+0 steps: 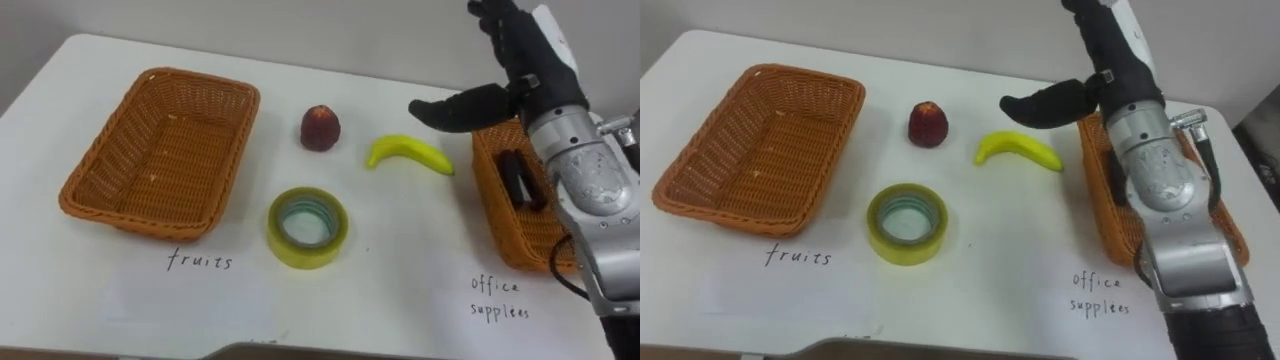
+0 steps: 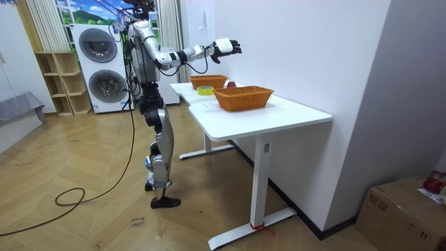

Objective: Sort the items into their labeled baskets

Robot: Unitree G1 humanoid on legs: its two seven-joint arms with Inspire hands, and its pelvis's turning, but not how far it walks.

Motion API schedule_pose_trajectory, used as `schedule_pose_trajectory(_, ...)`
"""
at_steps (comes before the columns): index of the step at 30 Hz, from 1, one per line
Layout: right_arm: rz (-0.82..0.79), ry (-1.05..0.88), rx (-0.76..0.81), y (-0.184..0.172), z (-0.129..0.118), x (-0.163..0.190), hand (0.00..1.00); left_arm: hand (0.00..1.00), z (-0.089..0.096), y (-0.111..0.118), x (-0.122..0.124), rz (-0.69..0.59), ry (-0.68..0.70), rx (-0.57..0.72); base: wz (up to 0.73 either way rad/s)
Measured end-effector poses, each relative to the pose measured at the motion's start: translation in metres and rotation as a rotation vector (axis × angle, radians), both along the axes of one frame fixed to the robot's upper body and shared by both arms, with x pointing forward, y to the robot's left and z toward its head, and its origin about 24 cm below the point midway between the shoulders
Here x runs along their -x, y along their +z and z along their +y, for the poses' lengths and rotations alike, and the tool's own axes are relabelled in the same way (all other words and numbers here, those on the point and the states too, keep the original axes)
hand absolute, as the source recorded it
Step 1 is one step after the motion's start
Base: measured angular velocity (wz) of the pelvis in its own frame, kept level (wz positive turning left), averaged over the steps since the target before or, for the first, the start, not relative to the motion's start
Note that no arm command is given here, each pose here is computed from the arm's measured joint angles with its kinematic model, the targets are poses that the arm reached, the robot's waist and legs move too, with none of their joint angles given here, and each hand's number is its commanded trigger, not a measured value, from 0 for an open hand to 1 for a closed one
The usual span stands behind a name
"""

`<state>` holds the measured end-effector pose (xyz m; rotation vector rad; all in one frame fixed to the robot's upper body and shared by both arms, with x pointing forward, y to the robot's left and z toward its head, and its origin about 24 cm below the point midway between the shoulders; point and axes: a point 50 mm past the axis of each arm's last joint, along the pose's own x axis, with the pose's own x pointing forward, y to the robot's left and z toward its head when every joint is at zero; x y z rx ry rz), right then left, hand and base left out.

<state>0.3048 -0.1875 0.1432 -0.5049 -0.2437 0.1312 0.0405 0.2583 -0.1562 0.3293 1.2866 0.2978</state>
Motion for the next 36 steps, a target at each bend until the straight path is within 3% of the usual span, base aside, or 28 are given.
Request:
schedule_pose_trajectory(13, 0.077, 0.004, -0.021, -0.017, 0.006, -0.008, 0.0, 0.0, -0.003, -0.001, -0.007, 0.005, -0.029, -0.015, 0.07)
schedule_pose_trajectory(26, 0.127, 0.118, 0.011, -0.033, 0.039, -0.004, 0.0, 0.0, -0.01, -0.004, -0.01, 0.029, -0.048, 0.005, 0.0)
schedule_pose_trajectory(36, 0.185, 0.136, 0.012, -0.042, 0.041, -0.005, 0.0, 0.0, -0.011, -0.005, -0.011, 0.045, -0.052, 0.005, 0.03)
